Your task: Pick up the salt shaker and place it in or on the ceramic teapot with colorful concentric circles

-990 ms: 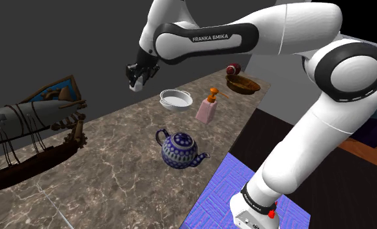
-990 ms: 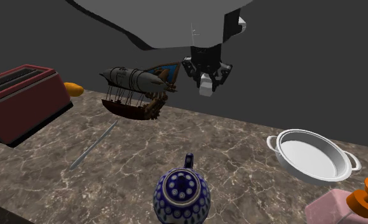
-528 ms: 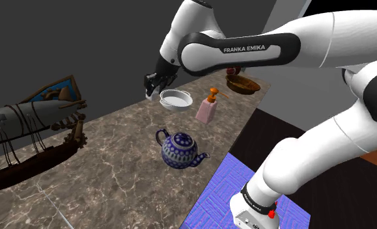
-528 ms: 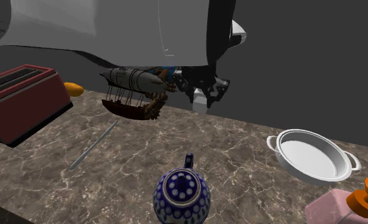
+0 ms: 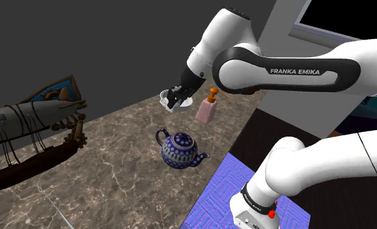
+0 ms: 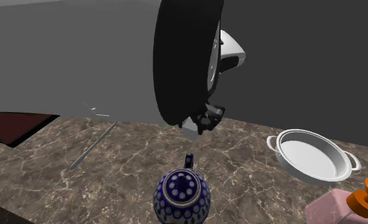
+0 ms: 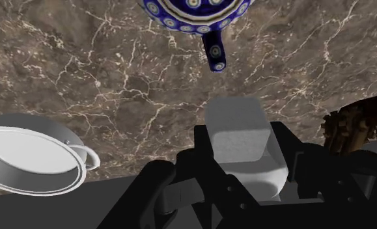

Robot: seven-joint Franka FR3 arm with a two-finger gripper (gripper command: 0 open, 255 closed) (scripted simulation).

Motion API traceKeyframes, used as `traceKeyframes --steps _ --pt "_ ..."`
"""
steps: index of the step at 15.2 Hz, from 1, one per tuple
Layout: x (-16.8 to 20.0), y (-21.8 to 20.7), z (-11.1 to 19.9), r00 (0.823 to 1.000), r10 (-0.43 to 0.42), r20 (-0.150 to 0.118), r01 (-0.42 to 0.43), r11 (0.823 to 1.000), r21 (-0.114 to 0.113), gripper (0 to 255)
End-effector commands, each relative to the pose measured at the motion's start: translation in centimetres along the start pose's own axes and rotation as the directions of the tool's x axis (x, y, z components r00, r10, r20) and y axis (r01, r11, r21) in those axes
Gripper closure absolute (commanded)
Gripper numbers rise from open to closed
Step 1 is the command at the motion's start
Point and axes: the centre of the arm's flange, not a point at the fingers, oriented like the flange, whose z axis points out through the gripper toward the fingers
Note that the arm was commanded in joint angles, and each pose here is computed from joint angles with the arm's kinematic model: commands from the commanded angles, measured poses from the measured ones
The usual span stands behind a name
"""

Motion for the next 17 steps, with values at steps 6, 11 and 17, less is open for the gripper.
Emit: traceKeyframes --steps 6,11,17 --pt "-7.9 1.1 -2.4 1.0 0.0 0.0 0.0 1.0 0.0 255" --pt "-8.8 1.2 0.1 1.0 0.0 0.0 0.0 1.0 0.0 255" --pt "-9.9 1.3 3.0 1.0 0.0 0.0 0.0 1.0 0.0 255"
